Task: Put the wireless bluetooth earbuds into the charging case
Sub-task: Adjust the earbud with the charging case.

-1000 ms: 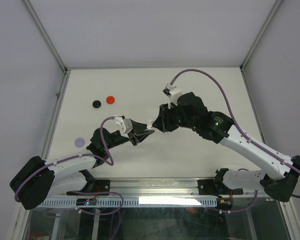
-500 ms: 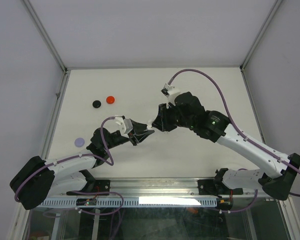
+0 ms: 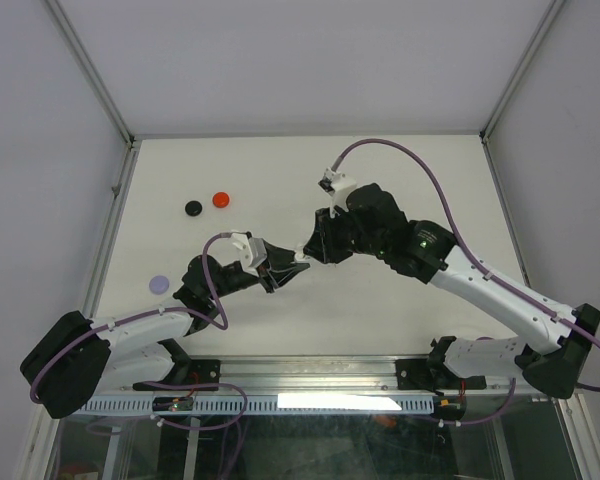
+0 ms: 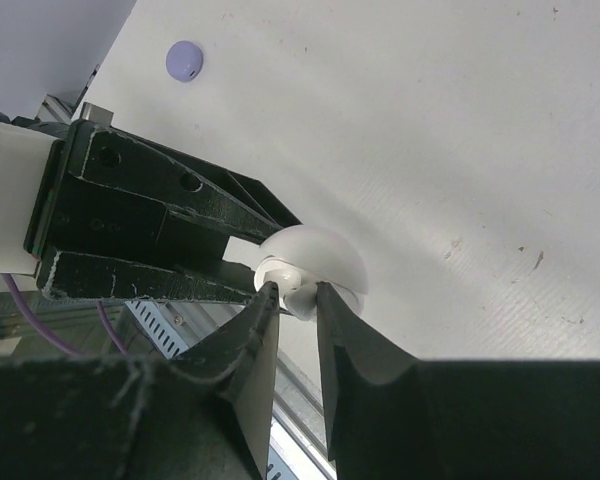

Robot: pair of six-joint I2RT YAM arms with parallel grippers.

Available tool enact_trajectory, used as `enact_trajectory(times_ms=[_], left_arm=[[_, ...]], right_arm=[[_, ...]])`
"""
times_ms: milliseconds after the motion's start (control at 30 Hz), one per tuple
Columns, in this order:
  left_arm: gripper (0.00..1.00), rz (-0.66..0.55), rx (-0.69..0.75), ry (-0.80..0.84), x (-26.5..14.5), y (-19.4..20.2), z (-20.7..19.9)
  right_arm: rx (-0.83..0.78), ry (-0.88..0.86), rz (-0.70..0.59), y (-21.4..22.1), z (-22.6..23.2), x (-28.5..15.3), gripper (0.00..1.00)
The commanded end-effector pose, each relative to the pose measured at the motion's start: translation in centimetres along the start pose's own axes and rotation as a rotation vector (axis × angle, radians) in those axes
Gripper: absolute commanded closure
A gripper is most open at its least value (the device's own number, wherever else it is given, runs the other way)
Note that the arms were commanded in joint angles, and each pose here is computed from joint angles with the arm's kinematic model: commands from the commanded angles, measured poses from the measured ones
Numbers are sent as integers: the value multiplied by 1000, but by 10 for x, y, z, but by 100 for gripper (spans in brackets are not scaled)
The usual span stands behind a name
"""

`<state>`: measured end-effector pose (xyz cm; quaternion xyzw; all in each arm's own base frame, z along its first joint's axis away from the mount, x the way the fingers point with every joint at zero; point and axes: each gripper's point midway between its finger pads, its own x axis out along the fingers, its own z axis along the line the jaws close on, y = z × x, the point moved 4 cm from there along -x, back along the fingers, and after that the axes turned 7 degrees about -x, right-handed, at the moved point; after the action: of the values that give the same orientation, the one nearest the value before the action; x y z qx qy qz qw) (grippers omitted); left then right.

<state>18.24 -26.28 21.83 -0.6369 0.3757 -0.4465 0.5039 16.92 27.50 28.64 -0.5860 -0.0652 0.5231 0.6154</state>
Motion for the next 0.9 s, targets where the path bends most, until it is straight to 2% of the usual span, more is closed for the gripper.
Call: enact_trajectory(times_ms=[0,567,867], left_arm=[[100,-80,34,76,8,-27,-8],[100,-76,-1,220,9,-31,-29],[100,-69,-17,154,5,-21,-21]], right_arm=[[-54,-92,-29,-12,15,-2,76],[-222,-224,-39,-8,25,-7,76],[-248,-181,-118,-20,22,-22,69]])
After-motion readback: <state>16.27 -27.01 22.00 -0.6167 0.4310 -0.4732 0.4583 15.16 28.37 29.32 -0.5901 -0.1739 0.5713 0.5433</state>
